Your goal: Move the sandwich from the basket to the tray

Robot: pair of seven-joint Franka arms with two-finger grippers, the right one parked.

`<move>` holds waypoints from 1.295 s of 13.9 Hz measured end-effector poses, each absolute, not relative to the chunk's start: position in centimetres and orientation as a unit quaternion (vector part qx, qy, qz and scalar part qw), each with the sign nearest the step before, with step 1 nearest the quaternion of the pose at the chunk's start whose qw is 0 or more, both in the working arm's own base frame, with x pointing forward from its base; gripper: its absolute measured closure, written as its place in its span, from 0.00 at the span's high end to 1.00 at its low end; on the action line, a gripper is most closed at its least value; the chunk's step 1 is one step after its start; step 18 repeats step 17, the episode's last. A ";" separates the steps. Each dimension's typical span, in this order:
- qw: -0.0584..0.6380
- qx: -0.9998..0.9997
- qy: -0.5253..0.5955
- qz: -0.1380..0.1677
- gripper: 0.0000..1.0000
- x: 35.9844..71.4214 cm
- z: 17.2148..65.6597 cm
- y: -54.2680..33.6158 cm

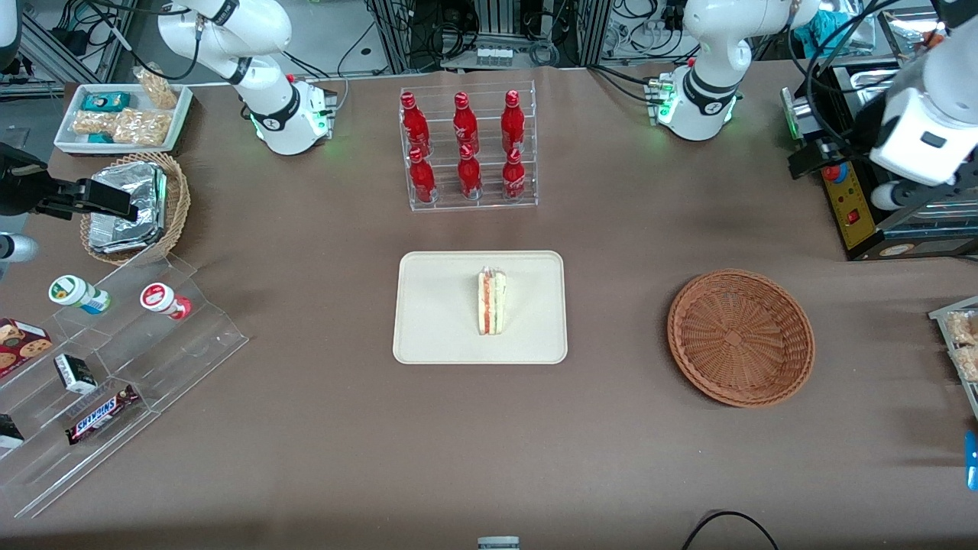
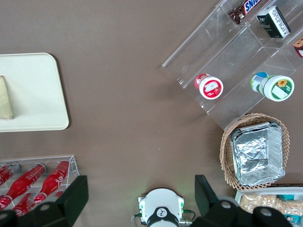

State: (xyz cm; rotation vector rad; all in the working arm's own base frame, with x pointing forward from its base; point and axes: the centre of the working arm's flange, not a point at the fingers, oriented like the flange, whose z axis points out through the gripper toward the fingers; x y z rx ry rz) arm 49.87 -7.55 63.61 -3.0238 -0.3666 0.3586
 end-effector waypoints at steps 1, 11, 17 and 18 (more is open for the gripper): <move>0.038 -0.987 -0.111 0.114 1.00 49.6 63.7 -8.4; 0.029 -0.989 -0.112 0.094 1.00 51.2 63.9 -8.6; 0.026 -0.989 -0.111 0.093 1.00 52.0 63.2 -8.6; 0.026 -0.989 -0.111 0.093 1.00 52.0 63.2 -8.6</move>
